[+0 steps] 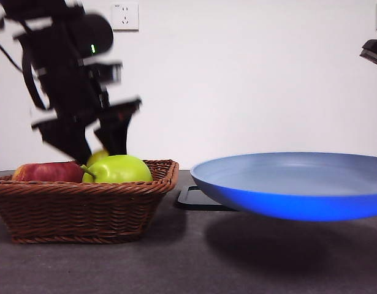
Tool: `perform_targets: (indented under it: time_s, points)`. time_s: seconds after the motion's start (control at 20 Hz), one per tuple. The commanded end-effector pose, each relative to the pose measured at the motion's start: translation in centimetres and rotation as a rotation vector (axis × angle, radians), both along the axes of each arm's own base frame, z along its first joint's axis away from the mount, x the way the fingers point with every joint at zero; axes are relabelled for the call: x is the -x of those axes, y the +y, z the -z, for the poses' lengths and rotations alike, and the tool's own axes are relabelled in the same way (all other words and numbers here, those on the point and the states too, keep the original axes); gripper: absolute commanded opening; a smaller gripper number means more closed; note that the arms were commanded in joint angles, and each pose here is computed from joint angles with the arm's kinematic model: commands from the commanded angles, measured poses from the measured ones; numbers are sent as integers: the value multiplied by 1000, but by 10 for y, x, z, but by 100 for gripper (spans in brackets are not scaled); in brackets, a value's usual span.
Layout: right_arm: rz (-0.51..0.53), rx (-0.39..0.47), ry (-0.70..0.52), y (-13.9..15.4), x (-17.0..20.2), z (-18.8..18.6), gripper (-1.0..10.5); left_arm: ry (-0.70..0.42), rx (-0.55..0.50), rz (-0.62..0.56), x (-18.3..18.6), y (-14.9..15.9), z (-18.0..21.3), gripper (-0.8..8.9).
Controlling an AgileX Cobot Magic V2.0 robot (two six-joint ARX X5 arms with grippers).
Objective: Take the lemon from the basket,put the lemon in the plate,hand out the plate
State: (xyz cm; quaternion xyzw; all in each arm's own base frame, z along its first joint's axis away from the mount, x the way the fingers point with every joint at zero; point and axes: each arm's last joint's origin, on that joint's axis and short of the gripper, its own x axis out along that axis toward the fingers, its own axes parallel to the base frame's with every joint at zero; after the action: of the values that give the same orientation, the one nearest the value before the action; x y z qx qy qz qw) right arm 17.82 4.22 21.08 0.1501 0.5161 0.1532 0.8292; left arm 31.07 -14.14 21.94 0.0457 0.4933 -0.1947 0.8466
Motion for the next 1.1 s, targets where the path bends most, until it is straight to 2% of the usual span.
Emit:
perform_targets:
  time_s: [0.05, 0.25, 0.35, 0.4, 0.55, 0.75, 0.9, 1.1]
  points:
    - [-3, -13, -37, 1, -4, -5, 3, -85, 48, 34, 12, 0, -35, 191]
    - [-4, -16, -40, 1, -5, -6, 3, -163, 246, 229, 53, -17, -83, 191]
    - [-4, -16, -41, 1, -5, -6, 3, -163, 325, 339, 74, -40, -92, 191]
    - [-4, -16, -40, 1, -5, -6, 3, -163, 332, 395, 85, -54, -93, 191]
    - [2, -20, -36, 1, -5, -6, 3, -212, 303, 505, 111, -97, -88, 191]
    - [-1, -21, -26, 2, -4, -5, 3, -291, 229, 535, 127, -134, -71, 191]
    - [-29, -63, -14, 3, -3, -5, 3, -254, 180, 568, 126, -151, -48, 191]
    - [-29, -64, -11, 3, -3, -5, 3, -189, 129, 584, 124, -162, -23, 196]
